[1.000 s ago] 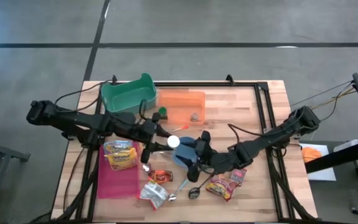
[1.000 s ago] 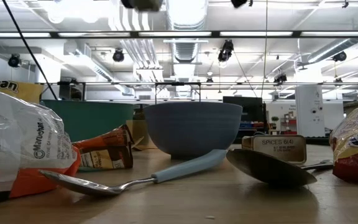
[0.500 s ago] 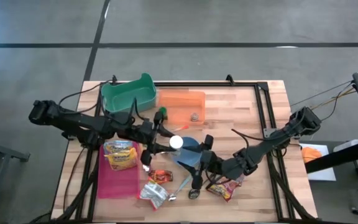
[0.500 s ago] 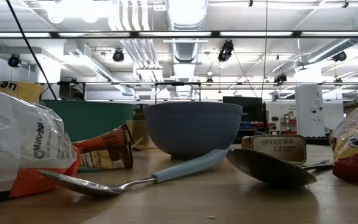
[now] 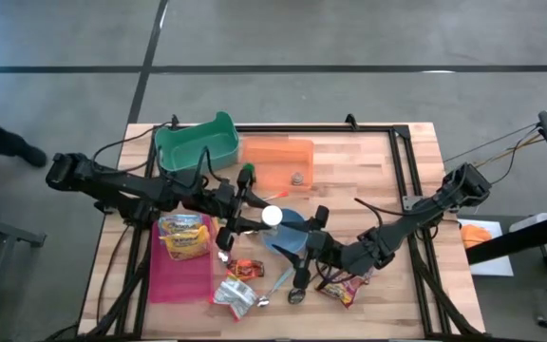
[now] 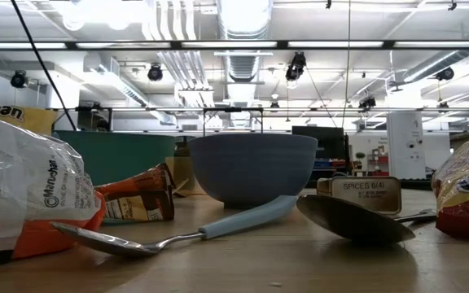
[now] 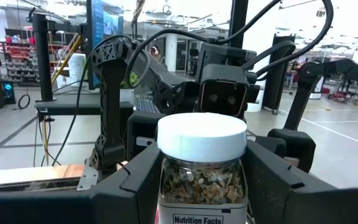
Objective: Pick & Place Food Item
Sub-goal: Put the white spice bottle into the orange bin
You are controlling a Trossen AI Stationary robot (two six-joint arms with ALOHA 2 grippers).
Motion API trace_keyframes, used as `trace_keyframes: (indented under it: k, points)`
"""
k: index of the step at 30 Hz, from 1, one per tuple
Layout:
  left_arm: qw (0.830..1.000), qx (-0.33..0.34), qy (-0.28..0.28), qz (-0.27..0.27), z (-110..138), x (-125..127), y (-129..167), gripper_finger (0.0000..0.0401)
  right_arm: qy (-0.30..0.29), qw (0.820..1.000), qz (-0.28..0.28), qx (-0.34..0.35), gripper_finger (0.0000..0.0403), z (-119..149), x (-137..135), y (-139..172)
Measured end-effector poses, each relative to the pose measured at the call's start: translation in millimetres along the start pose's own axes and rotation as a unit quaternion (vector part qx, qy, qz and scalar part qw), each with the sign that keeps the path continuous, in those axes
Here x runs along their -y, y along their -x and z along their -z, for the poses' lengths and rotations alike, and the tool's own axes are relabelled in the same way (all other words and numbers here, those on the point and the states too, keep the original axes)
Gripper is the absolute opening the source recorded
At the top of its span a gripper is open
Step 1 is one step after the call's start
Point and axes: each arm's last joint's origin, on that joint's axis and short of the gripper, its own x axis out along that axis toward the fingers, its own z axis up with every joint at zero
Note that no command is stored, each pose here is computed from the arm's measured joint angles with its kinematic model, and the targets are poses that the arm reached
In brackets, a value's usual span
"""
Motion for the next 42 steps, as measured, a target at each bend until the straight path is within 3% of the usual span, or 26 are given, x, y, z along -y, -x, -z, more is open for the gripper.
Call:
trace_keyframes:
  k: [34,42]
  points:
    - [1.0,0.011,-0.002,0.026,-4,12,1,0.0175,-0.004,1.0,-0.024,0.005,0.0266,-5,-8,7]
    - [1.0,0.01,-0.004,0.021,-3,12,1,0.0175,-0.01,0.998,-0.056,0.003,0.0266,-6,-9,7]
